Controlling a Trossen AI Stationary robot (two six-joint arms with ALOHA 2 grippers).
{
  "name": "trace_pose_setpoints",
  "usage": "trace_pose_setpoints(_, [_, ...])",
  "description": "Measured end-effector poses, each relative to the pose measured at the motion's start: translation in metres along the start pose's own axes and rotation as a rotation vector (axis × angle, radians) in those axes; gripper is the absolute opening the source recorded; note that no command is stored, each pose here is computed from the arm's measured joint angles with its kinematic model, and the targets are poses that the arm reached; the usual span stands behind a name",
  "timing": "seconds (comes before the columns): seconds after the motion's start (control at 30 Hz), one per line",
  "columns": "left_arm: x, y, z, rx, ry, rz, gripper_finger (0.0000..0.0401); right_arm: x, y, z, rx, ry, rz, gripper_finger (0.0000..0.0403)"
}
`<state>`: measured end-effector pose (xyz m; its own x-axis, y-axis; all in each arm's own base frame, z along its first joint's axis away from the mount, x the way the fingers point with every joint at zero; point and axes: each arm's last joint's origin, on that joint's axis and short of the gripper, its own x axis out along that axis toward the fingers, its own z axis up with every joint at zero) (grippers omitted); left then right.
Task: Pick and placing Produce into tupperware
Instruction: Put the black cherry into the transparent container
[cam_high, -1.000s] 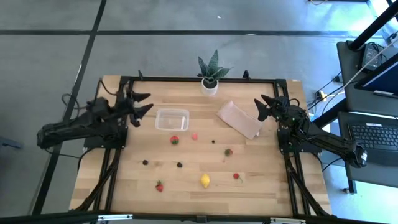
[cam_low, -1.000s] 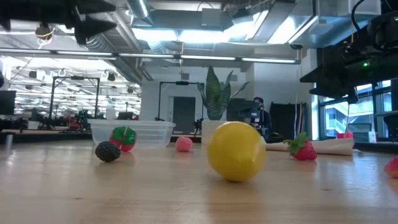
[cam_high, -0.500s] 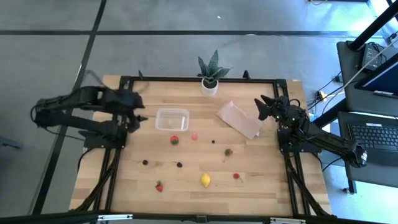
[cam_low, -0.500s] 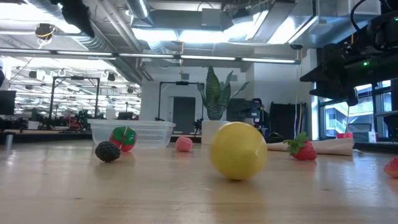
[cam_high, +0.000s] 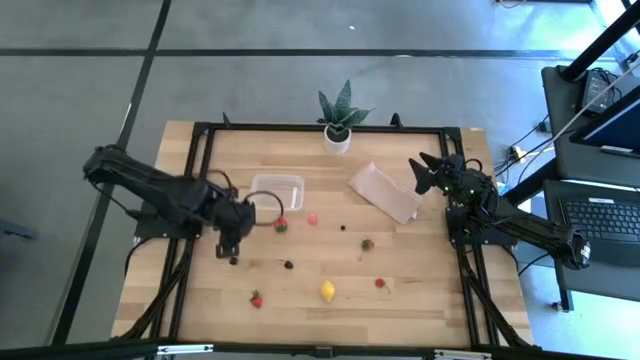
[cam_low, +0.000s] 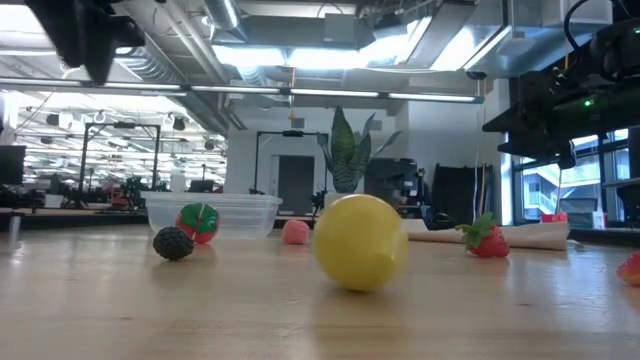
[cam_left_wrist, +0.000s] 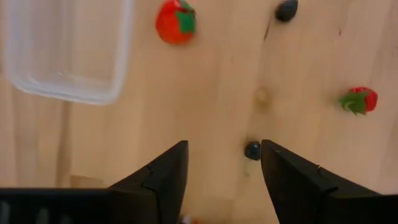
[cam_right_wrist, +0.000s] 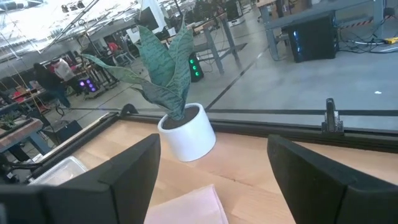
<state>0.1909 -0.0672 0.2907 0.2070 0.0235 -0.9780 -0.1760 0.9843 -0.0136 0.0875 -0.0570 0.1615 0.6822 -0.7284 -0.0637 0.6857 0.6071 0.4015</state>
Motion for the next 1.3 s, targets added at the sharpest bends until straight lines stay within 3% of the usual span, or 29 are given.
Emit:
trace_pose_setpoints(0.2, [0.022,-0.028,0.002,-0.097,0.077,0.039,0.0187,0.000,0.000,0.000,-0.002,0.000,0.001,0.0297])
trace_pose_setpoints(0.4, [0.044,-0.051,-0.002,-0.181,0.065,0.011,0.0191,0.000,0.000,0.000,-0.005,0.009,0.014,0.0297])
trace_pose_setpoints(0.63, [0.088,-0.050,-0.031,-0.504,0.224,-0.020,0.0185,0.000,0.000,0.000,-0.027,0.009,0.015,0.0297])
trace_pose_setpoints(0.83, [0.104,-0.049,-0.039,-0.718,0.237,-0.024,0.0190,0.000,0.000,0.000,-0.027,0.009,0.016,0.0297])
trace_pose_setpoints(1.0, [0.106,-0.048,-0.038,-0.726,0.179,0.009,0.0190,0.000,0.000,0.000,-0.027,0.009,0.016,0.0297])
trace_pose_setpoints(1.3, [0.113,-0.049,-0.037,-0.581,0.178,0.033,0.0186,0.000,0.000,0.000,-0.026,0.010,0.016,0.0297])
